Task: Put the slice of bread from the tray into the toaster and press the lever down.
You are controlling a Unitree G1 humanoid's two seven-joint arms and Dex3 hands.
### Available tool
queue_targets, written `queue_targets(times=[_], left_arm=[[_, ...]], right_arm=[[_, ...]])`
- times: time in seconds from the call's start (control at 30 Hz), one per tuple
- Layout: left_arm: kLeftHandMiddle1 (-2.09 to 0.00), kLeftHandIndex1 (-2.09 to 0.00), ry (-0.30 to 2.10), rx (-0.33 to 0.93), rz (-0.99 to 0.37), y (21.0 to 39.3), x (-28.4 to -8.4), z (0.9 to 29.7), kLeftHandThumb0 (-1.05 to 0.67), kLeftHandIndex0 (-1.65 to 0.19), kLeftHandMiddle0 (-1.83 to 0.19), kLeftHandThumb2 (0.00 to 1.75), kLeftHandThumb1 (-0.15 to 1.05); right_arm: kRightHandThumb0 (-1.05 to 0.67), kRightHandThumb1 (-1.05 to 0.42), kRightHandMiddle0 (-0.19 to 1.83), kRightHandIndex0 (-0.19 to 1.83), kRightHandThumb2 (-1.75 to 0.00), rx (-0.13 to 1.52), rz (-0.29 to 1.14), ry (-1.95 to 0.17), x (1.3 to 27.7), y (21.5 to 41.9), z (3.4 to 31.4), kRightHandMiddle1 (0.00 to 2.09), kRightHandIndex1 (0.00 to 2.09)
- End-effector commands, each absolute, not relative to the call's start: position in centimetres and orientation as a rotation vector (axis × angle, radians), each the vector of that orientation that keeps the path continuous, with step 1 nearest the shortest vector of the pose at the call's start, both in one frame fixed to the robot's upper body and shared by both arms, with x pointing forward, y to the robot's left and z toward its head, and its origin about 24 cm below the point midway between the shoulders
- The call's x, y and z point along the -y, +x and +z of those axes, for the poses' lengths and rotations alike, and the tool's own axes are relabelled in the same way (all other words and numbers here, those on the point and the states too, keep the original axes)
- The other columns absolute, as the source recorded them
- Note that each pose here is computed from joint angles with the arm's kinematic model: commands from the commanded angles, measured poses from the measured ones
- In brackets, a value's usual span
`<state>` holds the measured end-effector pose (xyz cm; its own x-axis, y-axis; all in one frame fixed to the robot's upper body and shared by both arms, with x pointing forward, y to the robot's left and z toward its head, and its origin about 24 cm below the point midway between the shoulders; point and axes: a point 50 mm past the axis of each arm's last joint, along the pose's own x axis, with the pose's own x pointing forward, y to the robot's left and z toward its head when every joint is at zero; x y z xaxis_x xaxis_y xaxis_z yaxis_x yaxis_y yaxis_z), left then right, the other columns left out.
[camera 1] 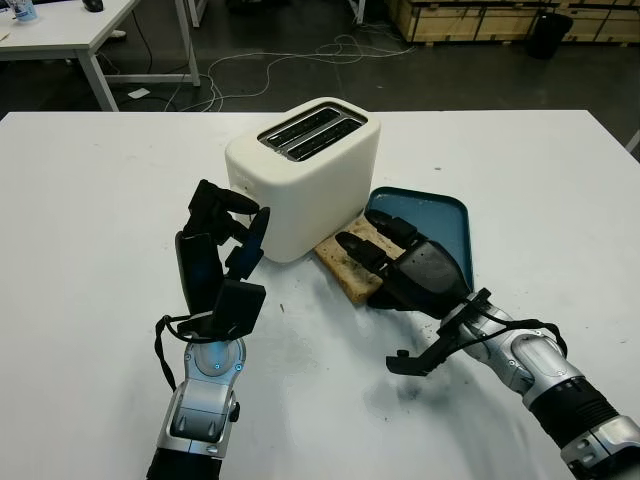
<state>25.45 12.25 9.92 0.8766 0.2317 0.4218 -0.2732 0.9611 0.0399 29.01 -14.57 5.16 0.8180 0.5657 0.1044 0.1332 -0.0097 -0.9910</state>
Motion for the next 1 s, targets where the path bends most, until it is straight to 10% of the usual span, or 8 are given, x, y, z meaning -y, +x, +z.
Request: queue_targets(times=[0.0,0.07,0.13,0.2,0.33,0.97], left_arm=[[-1.75,-1.75,0.054,0.442,0.274,25.5,-11.6,10.4,-0.45,-0.46,-0.78,0.28,0.92],[-1.75,-1.75,0.051,0.442,0.275,25.5,-11.6,10.4,-0.45,-0.46,-0.78,0.28,0.92],[-1.75,-1.75,0.055,0.442,0.275,25.5,-11.7,10.4,-0.46,-0.46,-0.77,0.27,0.92],[-1.75,-1.75,0.055,0.445,0.273,25.4,-11.7,10.5,-0.46,-0.46,-0.77,0.28,0.92],[-1.75,-1.75,0.058,0.451,0.272,25.4,-11.7,10.5,-0.45,-0.45,-0.77,0.27,0.92],[-1.75,-1.75,0.059,0.452,0.274,25.4,-11.5,10.5,-0.44,-0.46,-0.77,0.26,0.92]], right_arm=[[-0.52,-0.92,0.45,0.43,-0.07,0.583,0.344,-1.544,14.5,29.3,6.1,0.13,0.17],[-0.49,-0.92,0.68,0.65,-0.09,0.586,0.334,-1.532,14.6,29.1,6.2,0.21,0.47],[-0.48,-0.92,0.98,0.77,-0.12,0.597,0.314,-1.568,14.6,29.0,6.3,0.31,1.43],[-0.51,-0.92,0.83,0.9,-0.28,0.611,0.286,-1.598,14.7,28.8,6.4,1.12,1.68],[-0.49,-0.92,0.62,0.93,-0.51,0.665,0.221,-1.542,14.7,28.4,6.7,1.71,1.74],[-0.41,-0.92,0.58,0.87,-0.43,0.893,0.049,-1.339,15.7,28.6,8.6,1.75,1.75]])
